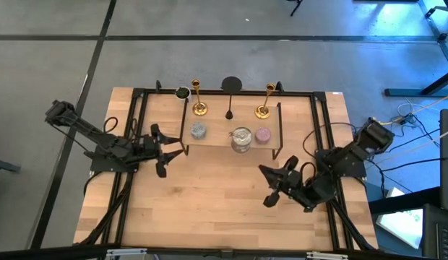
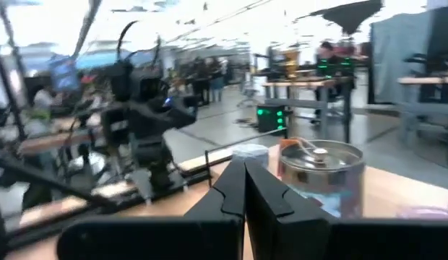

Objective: Pick & Place candle stick holders
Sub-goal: Return to Home Position

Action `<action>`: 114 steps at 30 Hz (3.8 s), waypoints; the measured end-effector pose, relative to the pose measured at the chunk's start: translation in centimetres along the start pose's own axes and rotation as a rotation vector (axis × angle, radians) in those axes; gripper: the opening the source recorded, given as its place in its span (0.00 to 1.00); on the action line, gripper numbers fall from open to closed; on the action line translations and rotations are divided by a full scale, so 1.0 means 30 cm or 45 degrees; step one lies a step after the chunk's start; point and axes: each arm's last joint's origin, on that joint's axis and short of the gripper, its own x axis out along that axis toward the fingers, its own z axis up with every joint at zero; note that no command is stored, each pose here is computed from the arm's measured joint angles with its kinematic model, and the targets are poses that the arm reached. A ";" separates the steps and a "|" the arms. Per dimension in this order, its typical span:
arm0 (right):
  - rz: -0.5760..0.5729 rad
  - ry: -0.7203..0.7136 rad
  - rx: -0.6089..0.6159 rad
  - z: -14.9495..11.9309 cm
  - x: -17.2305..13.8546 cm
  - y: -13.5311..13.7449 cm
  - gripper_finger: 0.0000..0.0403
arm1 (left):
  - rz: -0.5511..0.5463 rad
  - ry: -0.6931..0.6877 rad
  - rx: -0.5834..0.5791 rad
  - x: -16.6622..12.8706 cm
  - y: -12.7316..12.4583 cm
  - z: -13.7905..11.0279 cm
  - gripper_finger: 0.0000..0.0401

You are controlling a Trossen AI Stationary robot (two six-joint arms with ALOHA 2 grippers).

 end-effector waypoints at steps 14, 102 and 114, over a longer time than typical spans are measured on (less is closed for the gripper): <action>0.133 0.329 -0.025 -0.030 0.128 -0.131 0.00 | 0.022 -0.056 -0.059 0.054 -0.030 -0.008 0.49; 0.038 0.497 -0.168 -0.077 0.376 -0.224 0.00 | 0.022 0.031 -0.026 0.311 -0.034 -0.083 0.49; 0.036 0.500 -0.191 -0.080 0.356 -0.210 0.00 | 0.208 0.047 0.104 0.291 -0.068 -0.079 0.49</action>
